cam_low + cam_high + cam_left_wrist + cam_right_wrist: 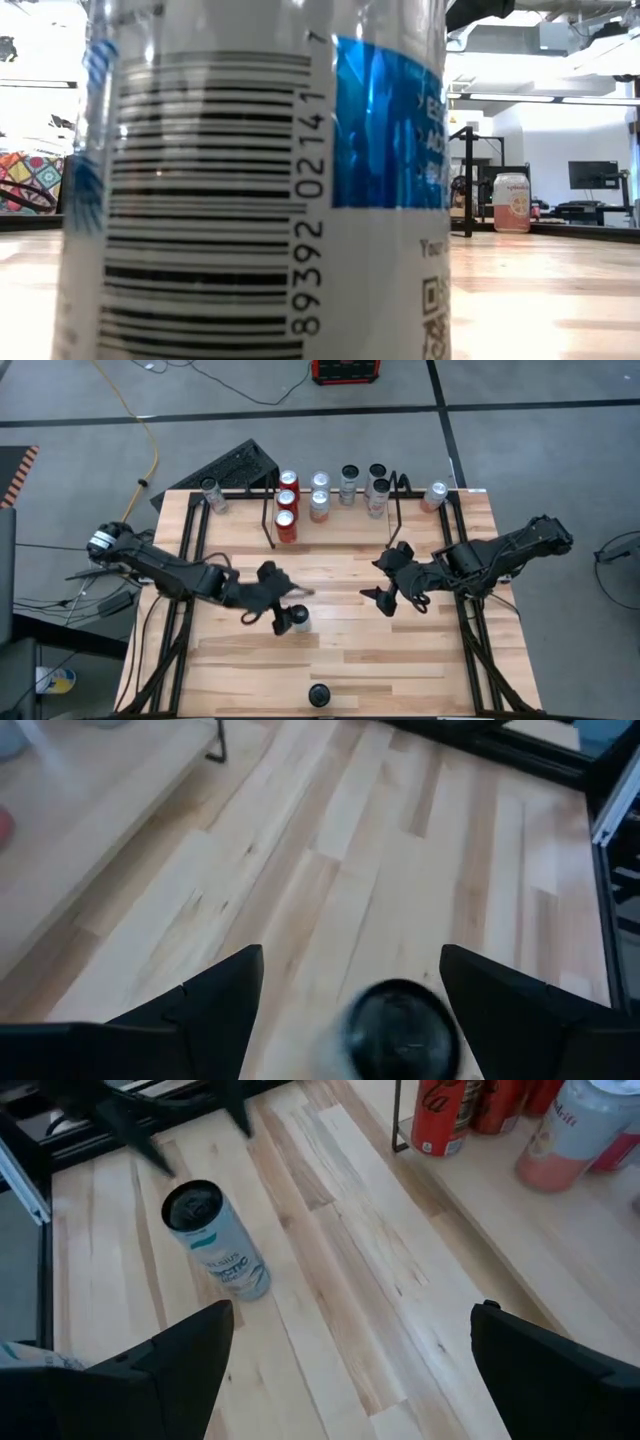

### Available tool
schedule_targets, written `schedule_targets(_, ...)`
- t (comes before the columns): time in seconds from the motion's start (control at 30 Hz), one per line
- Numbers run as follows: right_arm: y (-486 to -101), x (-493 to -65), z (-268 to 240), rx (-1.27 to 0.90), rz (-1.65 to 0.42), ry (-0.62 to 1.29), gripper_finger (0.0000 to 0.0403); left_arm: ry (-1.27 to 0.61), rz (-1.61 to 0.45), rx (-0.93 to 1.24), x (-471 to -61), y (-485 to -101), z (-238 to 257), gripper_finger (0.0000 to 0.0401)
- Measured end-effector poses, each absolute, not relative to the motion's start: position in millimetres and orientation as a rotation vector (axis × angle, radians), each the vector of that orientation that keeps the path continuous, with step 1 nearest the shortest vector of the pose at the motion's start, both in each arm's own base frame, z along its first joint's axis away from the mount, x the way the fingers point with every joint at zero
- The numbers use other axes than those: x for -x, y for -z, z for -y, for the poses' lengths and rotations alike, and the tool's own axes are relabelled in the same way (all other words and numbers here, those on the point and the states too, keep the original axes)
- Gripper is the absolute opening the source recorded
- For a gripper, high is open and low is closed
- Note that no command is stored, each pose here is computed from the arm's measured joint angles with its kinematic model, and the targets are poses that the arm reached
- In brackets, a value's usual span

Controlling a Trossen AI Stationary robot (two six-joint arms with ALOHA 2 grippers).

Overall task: Place canned beverage on shelf
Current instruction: Put the top white blue soda can on the shelf aligned with the other white blue soda can

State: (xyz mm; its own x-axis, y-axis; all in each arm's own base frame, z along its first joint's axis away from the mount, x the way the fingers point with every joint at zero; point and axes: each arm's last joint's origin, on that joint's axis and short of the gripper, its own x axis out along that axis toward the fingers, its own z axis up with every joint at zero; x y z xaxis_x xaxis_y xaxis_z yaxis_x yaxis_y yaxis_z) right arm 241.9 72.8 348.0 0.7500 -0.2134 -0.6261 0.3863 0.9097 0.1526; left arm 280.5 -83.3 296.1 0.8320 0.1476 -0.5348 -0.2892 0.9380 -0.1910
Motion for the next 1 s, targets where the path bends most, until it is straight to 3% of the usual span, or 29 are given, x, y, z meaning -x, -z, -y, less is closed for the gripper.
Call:
schedule_targets(0.4, -348, -242, -73, -0.265, -0.652, 0.322, 0.0384, -0.379, -0.489, 0.227, -299, -256, 129, 0.0291)
schedule_targets(0.8, -335, -243, -75, -0.275, -0.678, 0.292, 0.0384, -0.423, -0.578, 0.192, -314, -212, 140, 0.0290)
schedule_targets(1.0, -334, -245, -76, -0.287, -0.669, 0.277, 0.0384, -0.425, -0.574, 0.171, -314, -212, 141, 0.0236)
